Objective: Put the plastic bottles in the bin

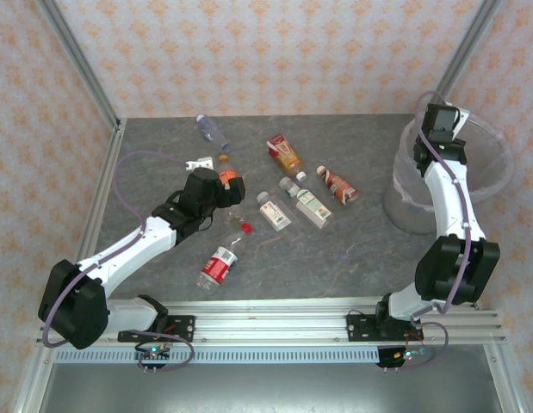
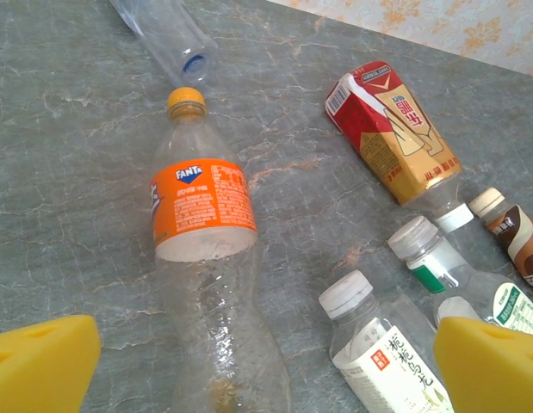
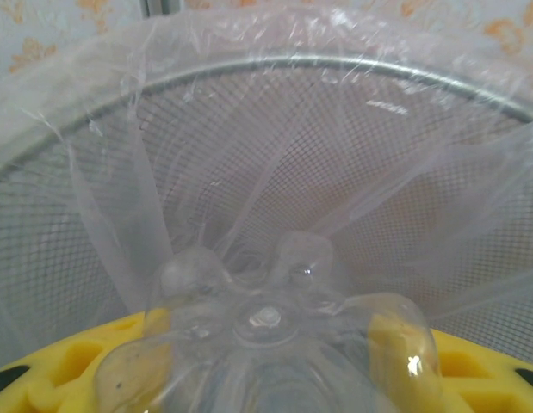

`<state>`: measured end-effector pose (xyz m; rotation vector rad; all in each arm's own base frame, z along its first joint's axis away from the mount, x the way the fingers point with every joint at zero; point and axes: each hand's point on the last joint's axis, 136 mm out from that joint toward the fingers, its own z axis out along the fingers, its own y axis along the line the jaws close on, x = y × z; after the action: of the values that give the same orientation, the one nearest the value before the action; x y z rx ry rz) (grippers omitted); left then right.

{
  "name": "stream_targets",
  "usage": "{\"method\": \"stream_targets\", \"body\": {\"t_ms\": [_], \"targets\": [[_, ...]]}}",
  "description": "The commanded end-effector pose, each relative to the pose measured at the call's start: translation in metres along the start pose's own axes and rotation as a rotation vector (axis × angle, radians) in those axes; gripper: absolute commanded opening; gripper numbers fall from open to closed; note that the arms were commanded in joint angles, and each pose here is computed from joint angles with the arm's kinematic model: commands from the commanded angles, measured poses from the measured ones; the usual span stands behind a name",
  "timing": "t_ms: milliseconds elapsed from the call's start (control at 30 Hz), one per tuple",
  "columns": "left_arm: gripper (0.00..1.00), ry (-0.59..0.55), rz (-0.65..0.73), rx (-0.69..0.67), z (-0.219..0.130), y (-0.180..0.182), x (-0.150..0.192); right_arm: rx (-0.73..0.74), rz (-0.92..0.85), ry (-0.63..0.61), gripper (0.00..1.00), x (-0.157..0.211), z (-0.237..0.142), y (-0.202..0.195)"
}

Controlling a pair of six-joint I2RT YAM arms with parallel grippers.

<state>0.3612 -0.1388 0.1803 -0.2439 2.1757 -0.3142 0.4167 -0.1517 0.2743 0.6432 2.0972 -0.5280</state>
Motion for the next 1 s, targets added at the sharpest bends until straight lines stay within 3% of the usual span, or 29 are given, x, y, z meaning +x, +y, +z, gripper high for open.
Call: {"method": "stream_targets", "body": {"t_ms": [0,467,667,967], "targets": [[1.00,-0.028,-0.021,-0.051,-0.002,0.009,-0.012,0.007,-0.025,0.097,0.41,0.019,0.008,0.000],[1.00,-0.026,-0.020,-0.102,-0.003,0.020,-0.007,0.037,-0.022,0.246,0.62,0.042,0.026,0.007],[1.00,-0.029,-0.015,-0.128,-0.004,0.026,-0.006,0.067,-0.021,0.258,0.77,0.041,0.026,0.003],[1.00,0.012,0.012,-0.222,-0.011,0.043,0.000,0.064,0.000,0.205,0.80,0.025,0.010,-0.005]]}}
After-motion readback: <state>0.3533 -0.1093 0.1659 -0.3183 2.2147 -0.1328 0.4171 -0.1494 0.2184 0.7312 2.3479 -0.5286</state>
